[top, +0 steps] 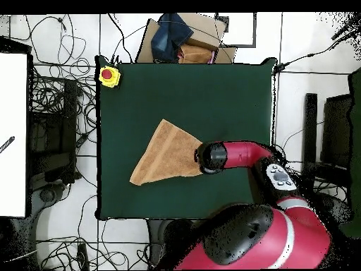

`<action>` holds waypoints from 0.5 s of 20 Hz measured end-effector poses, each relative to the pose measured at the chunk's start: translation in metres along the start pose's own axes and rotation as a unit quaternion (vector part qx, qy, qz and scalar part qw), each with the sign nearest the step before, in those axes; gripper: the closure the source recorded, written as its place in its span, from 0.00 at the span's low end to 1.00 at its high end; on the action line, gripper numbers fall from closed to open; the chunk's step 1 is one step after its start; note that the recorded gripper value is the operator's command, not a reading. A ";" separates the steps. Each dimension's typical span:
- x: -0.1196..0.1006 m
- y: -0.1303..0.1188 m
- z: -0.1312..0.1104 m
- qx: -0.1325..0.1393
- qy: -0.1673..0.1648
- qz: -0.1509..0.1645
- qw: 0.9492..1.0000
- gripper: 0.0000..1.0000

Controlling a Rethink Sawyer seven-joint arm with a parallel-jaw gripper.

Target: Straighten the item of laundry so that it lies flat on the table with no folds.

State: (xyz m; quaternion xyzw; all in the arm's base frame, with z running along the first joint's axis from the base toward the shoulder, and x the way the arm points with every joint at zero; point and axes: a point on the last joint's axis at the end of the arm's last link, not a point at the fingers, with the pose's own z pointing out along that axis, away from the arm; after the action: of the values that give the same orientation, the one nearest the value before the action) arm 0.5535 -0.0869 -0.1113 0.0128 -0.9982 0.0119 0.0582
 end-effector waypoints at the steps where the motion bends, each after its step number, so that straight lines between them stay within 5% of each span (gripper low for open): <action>1: -0.002 0.012 0.004 0.000 -0.014 -0.004 1.000 0.00; 5: -0.007 0.062 0.022 -0.004 -0.066 -0.014 0.998 0.00; 10: -0.006 0.113 0.040 -0.019 -0.088 0.001 0.996 0.00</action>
State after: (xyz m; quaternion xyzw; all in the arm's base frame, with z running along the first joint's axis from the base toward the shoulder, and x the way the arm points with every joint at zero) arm 0.5514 0.0250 -0.1543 0.0115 -0.9995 -0.0085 -0.0297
